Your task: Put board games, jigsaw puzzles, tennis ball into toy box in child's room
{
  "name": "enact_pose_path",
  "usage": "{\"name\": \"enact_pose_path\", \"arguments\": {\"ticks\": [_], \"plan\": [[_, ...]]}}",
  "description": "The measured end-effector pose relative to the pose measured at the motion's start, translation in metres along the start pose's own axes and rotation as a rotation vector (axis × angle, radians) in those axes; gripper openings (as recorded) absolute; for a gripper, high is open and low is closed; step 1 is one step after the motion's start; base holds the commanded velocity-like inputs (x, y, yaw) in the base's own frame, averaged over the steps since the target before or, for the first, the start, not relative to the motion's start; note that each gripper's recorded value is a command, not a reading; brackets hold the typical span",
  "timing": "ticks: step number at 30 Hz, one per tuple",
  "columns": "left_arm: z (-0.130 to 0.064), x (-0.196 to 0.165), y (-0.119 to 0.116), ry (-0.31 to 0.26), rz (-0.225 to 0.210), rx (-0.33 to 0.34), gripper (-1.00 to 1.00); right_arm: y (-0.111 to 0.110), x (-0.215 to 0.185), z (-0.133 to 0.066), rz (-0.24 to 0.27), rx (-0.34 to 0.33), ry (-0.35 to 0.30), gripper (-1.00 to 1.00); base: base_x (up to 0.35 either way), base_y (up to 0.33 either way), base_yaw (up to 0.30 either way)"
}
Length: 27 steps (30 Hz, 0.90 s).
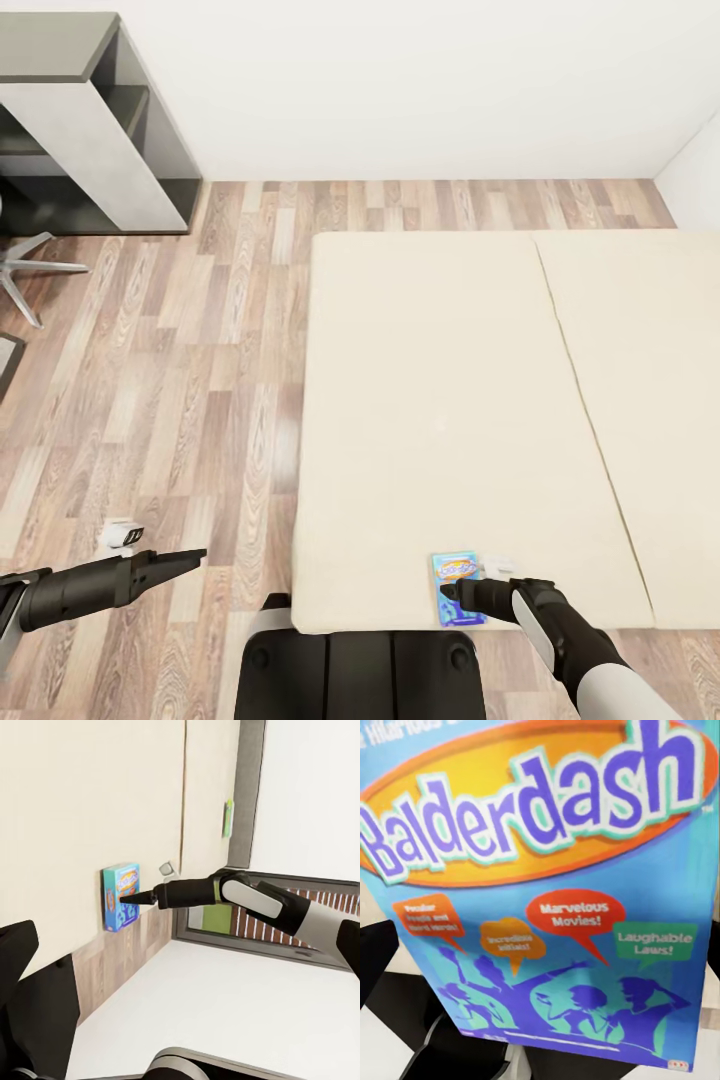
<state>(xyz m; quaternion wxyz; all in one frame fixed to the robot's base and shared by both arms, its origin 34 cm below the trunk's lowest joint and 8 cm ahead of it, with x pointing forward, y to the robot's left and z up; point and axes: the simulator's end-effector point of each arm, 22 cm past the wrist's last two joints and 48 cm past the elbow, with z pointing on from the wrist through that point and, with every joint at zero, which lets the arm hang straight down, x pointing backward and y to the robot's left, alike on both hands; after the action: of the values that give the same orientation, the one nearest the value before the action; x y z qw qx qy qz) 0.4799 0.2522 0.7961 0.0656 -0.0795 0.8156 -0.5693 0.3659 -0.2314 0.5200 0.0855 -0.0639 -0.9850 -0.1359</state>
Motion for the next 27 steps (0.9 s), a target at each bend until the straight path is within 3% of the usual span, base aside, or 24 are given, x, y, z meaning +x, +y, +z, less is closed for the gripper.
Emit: {"name": "enact_pose_path", "arguments": {"ticks": [27], "plan": [[0.0003,0.0001,0.0,-0.001,-0.001,0.001,1.0,0.0007,0.0001,0.0001,0.001,-0.001,0.0,1.0,0.0,0.019,0.0]]}}
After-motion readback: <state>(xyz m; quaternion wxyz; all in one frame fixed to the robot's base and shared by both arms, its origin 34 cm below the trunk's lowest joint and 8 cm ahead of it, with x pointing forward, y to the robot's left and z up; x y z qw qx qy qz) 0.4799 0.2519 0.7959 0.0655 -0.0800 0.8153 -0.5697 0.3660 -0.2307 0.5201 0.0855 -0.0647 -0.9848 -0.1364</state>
